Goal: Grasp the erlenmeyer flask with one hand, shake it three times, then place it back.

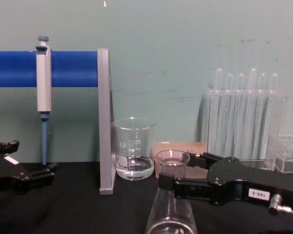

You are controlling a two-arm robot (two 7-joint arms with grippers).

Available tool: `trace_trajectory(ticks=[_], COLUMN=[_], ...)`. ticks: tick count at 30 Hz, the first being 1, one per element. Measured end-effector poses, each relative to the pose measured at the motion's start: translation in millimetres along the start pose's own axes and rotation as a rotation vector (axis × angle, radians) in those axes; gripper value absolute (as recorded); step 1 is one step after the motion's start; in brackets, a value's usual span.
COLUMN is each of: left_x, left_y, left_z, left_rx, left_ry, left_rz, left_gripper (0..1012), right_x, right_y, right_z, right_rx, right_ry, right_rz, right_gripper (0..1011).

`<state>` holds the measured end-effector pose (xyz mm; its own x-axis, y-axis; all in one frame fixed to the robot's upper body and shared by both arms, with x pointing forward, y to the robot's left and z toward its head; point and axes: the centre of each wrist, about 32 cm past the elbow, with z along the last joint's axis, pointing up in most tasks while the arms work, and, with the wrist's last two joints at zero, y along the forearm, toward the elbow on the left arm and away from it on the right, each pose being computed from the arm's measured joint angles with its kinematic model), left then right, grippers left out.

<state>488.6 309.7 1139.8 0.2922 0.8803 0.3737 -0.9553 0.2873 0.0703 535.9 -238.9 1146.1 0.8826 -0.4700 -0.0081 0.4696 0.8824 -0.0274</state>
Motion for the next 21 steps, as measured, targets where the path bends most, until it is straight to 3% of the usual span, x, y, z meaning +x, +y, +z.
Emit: trace_trajectory(ticks=[21], left_x=[0.0], left_y=[0.0], left_z=[0.0], left_rx=[0.0], left_ry=[0.0], left_rz=[0.0], left_gripper=[1001], right_x=[3.2], right_y=[7.0], right_z=[-4.7], right_rx=[-0.011], right_ry=[0.001], right_rz=[0.01], right_gripper=[1000])
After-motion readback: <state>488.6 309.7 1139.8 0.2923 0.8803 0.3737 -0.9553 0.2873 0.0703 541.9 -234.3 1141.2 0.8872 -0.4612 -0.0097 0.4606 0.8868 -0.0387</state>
